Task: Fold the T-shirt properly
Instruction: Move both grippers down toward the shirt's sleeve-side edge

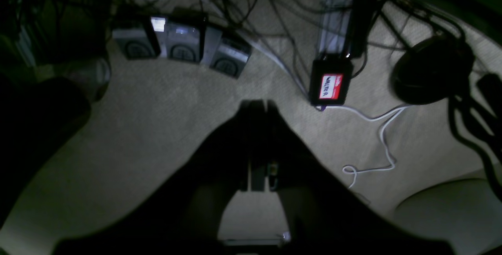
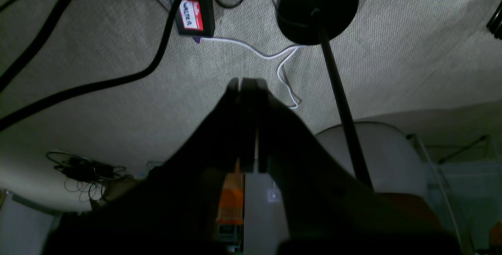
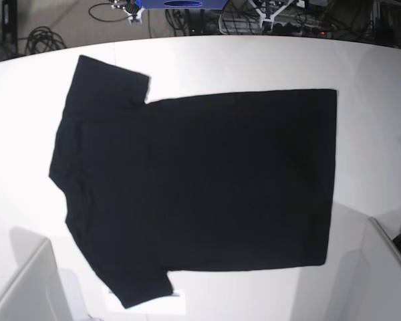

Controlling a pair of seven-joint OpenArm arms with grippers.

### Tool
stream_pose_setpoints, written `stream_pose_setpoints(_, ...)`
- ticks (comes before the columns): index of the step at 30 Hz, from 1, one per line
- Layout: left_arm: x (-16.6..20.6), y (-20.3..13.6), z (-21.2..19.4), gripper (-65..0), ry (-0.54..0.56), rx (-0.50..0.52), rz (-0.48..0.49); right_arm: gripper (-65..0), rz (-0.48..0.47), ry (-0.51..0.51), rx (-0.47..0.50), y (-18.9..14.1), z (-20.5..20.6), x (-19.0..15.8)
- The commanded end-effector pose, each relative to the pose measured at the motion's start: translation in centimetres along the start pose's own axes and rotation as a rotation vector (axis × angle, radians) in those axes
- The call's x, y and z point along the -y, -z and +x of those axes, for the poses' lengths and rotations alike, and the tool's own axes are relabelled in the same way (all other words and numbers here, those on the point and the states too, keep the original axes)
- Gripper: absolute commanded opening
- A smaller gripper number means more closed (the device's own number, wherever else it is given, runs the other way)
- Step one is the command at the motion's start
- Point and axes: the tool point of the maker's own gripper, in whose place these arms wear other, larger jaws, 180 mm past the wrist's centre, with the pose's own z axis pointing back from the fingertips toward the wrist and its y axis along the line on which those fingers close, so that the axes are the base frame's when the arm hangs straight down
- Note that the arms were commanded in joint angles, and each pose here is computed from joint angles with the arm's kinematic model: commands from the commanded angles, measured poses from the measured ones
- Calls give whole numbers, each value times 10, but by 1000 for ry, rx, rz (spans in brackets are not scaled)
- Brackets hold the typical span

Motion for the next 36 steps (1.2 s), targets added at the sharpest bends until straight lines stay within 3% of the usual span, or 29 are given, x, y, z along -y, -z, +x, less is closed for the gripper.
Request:
stream_pose_setpoints(1,0,0,-6,-650,1,16,2,-650,-12,1,28,0,4,4)
stream_pose_setpoints(5,-1,-1,0,-650,1,88,4,-650,-11,-1,158,0,10,3)
stream_pose_setpoints(9,-2,-1,-13,-650,1,5,5,-650,-11,-1,49,2,-6,3)
stream_pose_setpoints(17,-1,-1,-22,-650,21,-12,3,-650,-8,22,56,1,-2,3)
stream_pose_setpoints(20,-4,-2,-28,-650,27,-23,7,-650,4,141,20,0,-12,5)
stream_pose_setpoints(23,-26,-6,-40,-650,33,-8,37,-650,-32,179,42,-8,-20,29)
stream_pose_setpoints(28,-33,-38,-49,-650,88,130,-31,-650,-104,219,128,-57,-32,66)
stream_pose_setpoints(34,-39,-110,-46,-650,172,309,-54,-650,-172,275,254,-134,-26,89)
stream_pose_setpoints(36,-39,-136,-41,-650,148,363,-76,-650,-201,314,313,-159,-20,98)
